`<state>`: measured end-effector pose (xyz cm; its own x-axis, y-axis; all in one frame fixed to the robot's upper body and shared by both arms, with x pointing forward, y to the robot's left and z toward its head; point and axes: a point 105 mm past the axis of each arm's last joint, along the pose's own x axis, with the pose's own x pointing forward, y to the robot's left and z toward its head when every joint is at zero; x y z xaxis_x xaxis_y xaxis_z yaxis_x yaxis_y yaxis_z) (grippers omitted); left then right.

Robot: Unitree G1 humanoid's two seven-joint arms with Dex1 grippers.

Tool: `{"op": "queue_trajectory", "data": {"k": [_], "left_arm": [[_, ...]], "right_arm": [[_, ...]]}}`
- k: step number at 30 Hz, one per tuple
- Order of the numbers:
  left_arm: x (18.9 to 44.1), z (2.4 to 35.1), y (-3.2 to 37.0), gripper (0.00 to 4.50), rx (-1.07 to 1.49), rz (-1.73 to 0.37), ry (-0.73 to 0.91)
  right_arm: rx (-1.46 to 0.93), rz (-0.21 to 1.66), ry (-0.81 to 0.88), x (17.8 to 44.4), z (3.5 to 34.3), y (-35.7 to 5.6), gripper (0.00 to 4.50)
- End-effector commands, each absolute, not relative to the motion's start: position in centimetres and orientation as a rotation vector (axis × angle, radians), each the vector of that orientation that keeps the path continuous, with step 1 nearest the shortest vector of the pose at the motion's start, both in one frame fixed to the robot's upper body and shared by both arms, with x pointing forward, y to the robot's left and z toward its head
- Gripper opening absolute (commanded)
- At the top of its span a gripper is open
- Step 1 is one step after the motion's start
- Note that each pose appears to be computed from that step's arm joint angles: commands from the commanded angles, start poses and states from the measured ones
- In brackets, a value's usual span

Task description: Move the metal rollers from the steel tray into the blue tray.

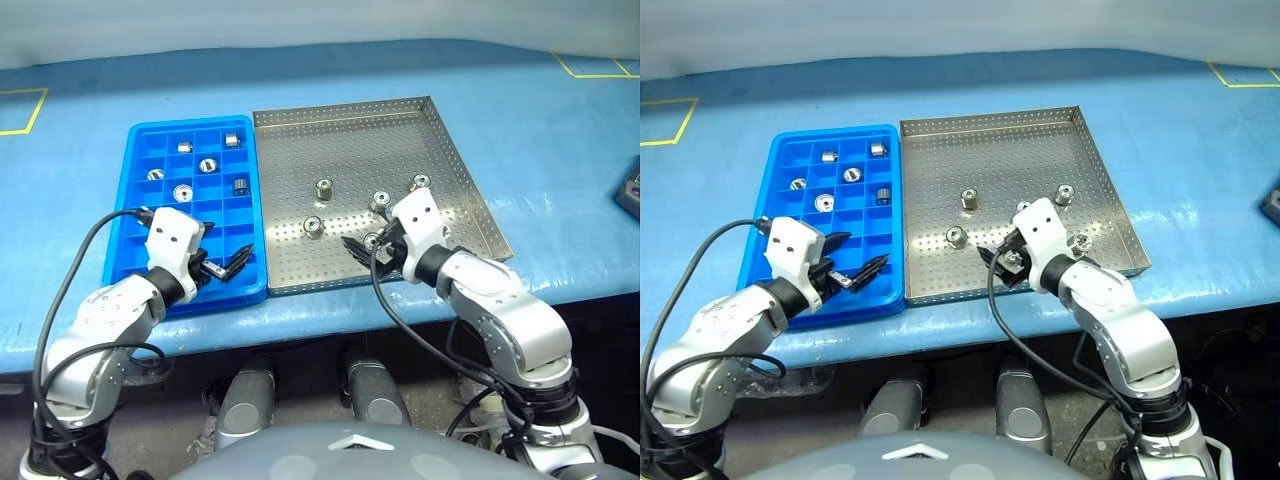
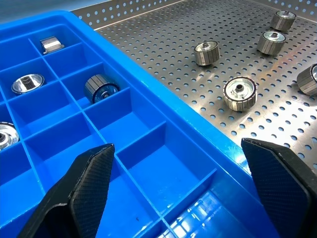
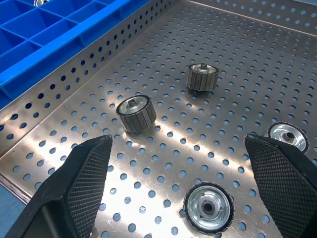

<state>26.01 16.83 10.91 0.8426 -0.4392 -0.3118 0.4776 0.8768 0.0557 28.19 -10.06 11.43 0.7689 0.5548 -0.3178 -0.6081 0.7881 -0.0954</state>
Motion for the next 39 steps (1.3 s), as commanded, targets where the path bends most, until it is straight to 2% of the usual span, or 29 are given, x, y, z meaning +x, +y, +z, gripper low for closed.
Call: {"op": "queue_trajectory", "data": {"k": [1,24,33,39], "left_arm": [[26.2,11.7,17.1,4.47,0.156,-0.458,0.272],[26.7,11.8,16.7,4.47,0.166,-0.473,0.271],[28.4,14.5,13.5,4.47,0.18,-0.664,0.168],[31.2,15.2,9.6,4.47,0.233,-0.842,0.203]], "right_arm": [[-0.198,0.581,0.229,28.8,12.4,-10.3,4.5],[-0.202,0.548,0.23,28.9,12.2,-10.1,4.5],[-0.208,0.532,0.226,28.7,12.2,-10.4,4.5],[-0.173,0.524,0.21,28.7,12.4,-10.1,4.5]]}}
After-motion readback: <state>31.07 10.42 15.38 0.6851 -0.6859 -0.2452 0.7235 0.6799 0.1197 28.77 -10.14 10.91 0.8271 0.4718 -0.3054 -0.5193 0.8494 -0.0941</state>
